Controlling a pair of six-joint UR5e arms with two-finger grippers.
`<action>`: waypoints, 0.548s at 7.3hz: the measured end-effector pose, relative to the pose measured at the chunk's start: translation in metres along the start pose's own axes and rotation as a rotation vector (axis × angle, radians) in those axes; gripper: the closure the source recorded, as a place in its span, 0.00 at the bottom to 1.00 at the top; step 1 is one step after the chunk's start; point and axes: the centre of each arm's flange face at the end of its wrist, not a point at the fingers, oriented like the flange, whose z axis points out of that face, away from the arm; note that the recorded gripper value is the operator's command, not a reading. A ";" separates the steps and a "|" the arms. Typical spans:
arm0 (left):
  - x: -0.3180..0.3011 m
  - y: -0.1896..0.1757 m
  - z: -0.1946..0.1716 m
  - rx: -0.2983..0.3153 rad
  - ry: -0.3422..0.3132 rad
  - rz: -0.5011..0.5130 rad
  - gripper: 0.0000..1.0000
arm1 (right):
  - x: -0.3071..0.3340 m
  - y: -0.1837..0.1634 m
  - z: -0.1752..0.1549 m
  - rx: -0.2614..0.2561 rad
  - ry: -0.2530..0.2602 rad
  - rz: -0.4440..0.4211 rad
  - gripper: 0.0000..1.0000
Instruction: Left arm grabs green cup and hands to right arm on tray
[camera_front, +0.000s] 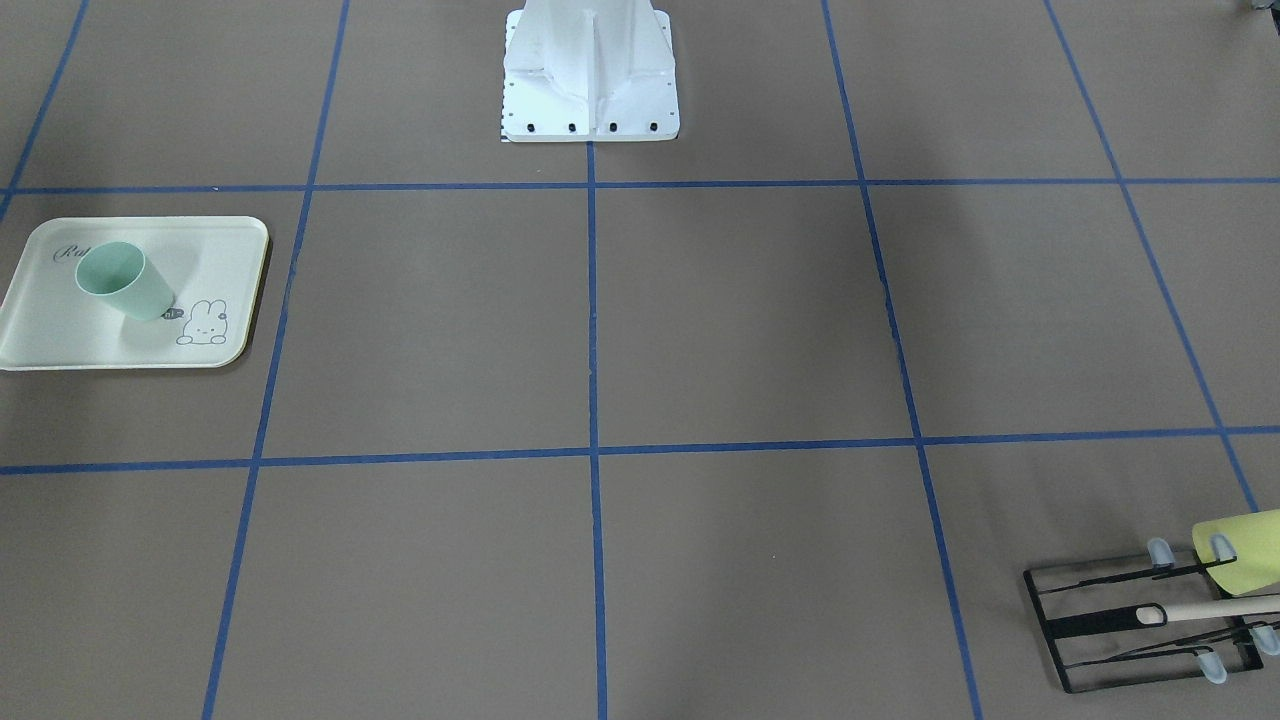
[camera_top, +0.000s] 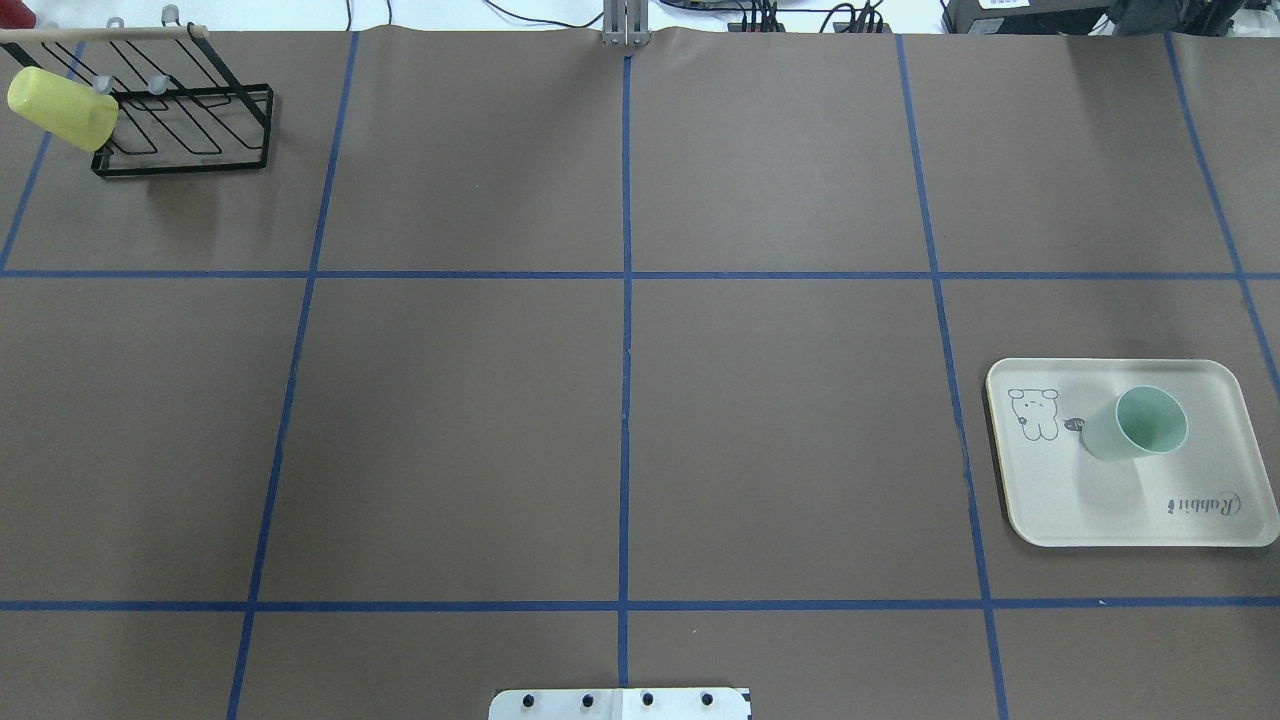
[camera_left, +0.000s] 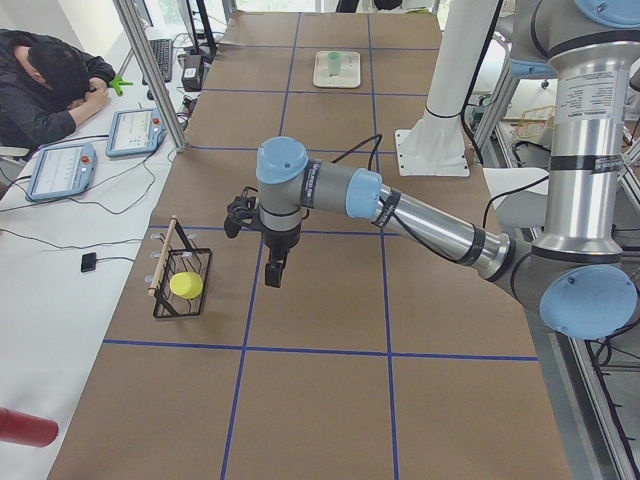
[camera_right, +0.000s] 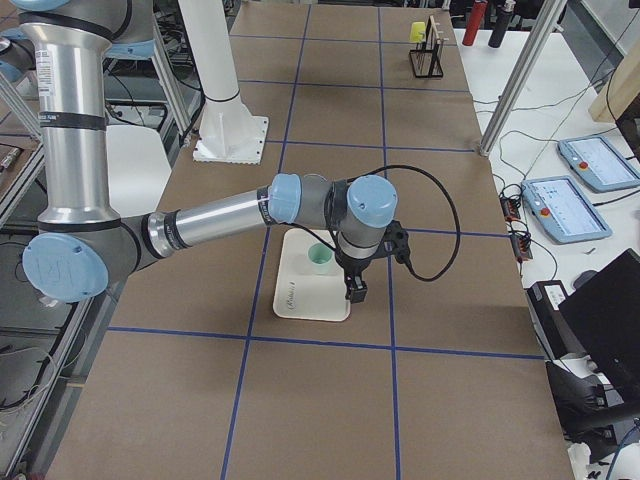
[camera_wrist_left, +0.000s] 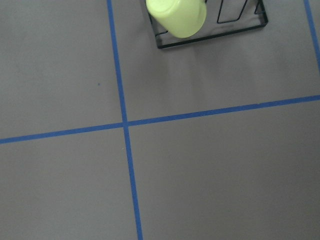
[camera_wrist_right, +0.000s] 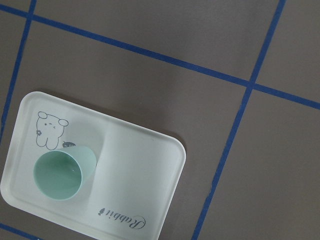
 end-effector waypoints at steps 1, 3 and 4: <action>-0.013 0.007 0.012 -0.021 0.000 -0.019 0.00 | 0.007 0.005 0.003 -0.003 -0.004 0.022 0.01; -0.052 0.019 0.054 -0.063 0.005 -0.055 0.00 | 0.022 0.009 0.014 -0.027 -0.012 0.058 0.01; -0.068 0.026 0.071 -0.078 0.007 -0.070 0.00 | 0.027 0.010 0.018 -0.037 -0.013 0.069 0.01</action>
